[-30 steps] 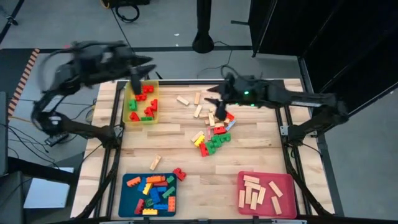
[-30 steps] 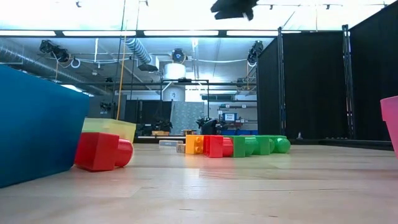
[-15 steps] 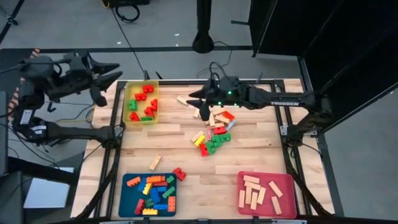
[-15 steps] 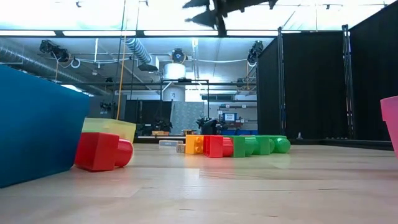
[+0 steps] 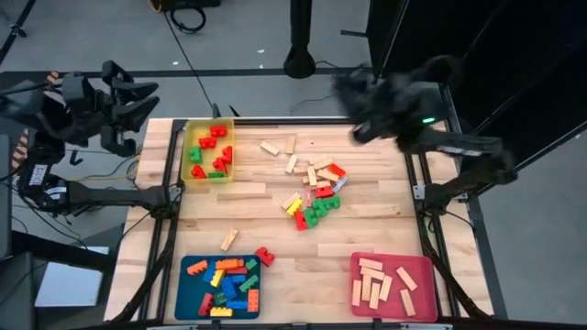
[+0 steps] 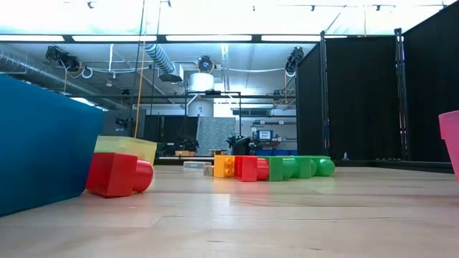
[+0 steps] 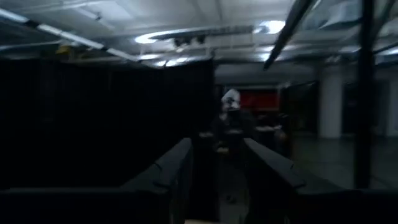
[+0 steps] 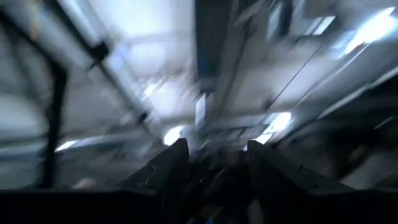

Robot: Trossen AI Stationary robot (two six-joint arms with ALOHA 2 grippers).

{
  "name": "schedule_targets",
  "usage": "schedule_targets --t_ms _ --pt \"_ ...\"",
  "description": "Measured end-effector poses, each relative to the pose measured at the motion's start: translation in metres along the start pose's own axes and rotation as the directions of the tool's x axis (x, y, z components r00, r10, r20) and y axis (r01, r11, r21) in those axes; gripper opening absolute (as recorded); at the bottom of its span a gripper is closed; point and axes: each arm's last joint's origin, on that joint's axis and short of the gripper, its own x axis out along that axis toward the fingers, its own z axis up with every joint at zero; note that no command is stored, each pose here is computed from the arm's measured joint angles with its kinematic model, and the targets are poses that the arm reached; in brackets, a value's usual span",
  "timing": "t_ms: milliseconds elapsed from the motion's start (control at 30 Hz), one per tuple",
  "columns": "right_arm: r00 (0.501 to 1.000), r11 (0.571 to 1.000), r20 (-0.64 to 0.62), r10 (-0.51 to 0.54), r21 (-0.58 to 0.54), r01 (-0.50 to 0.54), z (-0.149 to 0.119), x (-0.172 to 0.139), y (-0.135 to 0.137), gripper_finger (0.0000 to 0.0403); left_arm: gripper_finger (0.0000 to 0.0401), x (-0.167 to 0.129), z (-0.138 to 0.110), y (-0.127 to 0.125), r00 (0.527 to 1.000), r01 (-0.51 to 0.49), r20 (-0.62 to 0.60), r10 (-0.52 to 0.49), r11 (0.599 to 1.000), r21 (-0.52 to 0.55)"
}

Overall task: Sort blocks by size
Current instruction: Put the wooden block into the red bin

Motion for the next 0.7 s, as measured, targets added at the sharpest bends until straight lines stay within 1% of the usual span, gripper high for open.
schedule_targets --t_ms 67,100,133,167,200,233,300,333,367,400,433,467,500,533,600,633,700 --pt "0.990 0.994 0.111 -0.085 -0.052 0.091 0.036 -0.005 0.003 0.0178 0.0144 0.000 0.002 0.000 1.000 0.003 0.025 -0.002 1.000 -0.013" --pt "0.978 0.987 0.165 -0.130 -0.070 0.143 0.054 -0.009 0.005 0.0178 0.0144 -0.001 0.004 0.001 0.999 -0.028 0.035 0.028 1.000 -0.014" --pt "0.960 0.977 0.219 -0.173 -0.088 0.196 0.071 -0.013 0.007 0.0178 0.0144 -0.002 0.004 0.002 0.995 -0.084 0.043 0.085 0.996 -0.013" --pt "0.942 0.961 0.256 -0.216 -0.114 0.251 0.085 -0.018 0.009 0.0178 0.0144 -0.005 0.006 0.004 0.985 -0.165 0.049 0.165 0.986 -0.003" --pt "0.929 0.943 0.266 -0.257 -0.141 0.301 0.094 -0.022 0.009 0.0178 0.0144 -0.009 0.007 0.007 0.965 -0.259 0.055 0.258 0.966 0.009" --pt "0.920 0.930 0.266 -0.287 -0.152 0.334 0.102 -0.025 0.010 0.0178 0.0144 -0.013 0.008 0.009 0.934 -0.354 0.061 0.352 0.935 0.023" --pt "0.927 0.927 0.220 -0.304 -0.155 0.341 0.108 -0.029 0.012 0.0178 0.0144 -0.022 0.010 0.014 0.859 -0.511 0.070 0.508 0.859 0.035" --pt "0.943 0.939 0.182 -0.278 -0.153 0.306 0.107 -0.029 0.014 0.0178 0.0144 -0.026 0.011 0.015 0.829 -0.558 0.076 0.554 0.829 0.045" --pt "0.963 0.955 0.138 -0.233 -0.154 0.254 0.104 -0.029 0.017 0.0178 0.0144 -0.030 0.013 0.015 0.811 -0.584 0.084 0.579 0.811 0.050" --pt "0.977 0.969 0.108 -0.183 -0.151 0.198 0.101 -0.028 0.021 0.0178 0.0144 -0.035 0.015 0.015 0.805 -0.591 0.097 0.586 0.805 0.048" --pt "0.985 0.976 0.093 -0.144 -0.152 0.157 0.098 -0.026 0.025 0.0178 0.0144 -0.039 0.016 0.015 0.808 -0.585 0.102 0.580 0.811 0.031" --pt "0.989 0.975 0.081 -0.125 -0.173 0.137 0.095 -0.025 0.027 0.0178 0.0144 -0.041 0.017 0.014 0.825 -0.559 0.107 0.555 0.829 0.005" --pt "0.989 0.969 0.091 -0.120 -0.205 0.137 0.095 -0.023 0.030 0.0178 0.0144 -0.042 0.017 0.012 0.855 -0.509 0.111 0.507 0.861 -0.017" --pt "0.983 0.959 0.125 -0.137 -0.233 0.163 0.099 -0.022 0.031 0.0178 0.0144 -0.041 0.017 0.010 0.890 -0.440 0.113 0.441 0.897 -0.035" --pt "0.954 0.921 0.201 -0.223 -0.277 0.274 0.116 -0.024 0.031 0.0178 0.0144 -0.036 0.017 0.007 0.947 -0.293 0.113 0.301 0.953 -0.083" --pt "0.929 0.891 0.238 -0.283 -0.292 0.347 0.126 -0.027 0.030 0.0178 0.0144 -0.031 0.016 0.005 0.968 -0.214 0.113 0.225 0.972 -0.101" --pt "0.863 0.826 0.291 -0.413 -0.280 0.490 0.141 -0.031 0.026 0.0178 0.0145 -0.021 0.013 0.002 0.990 -0.098 0.093 0.108 0.990 -0.105"
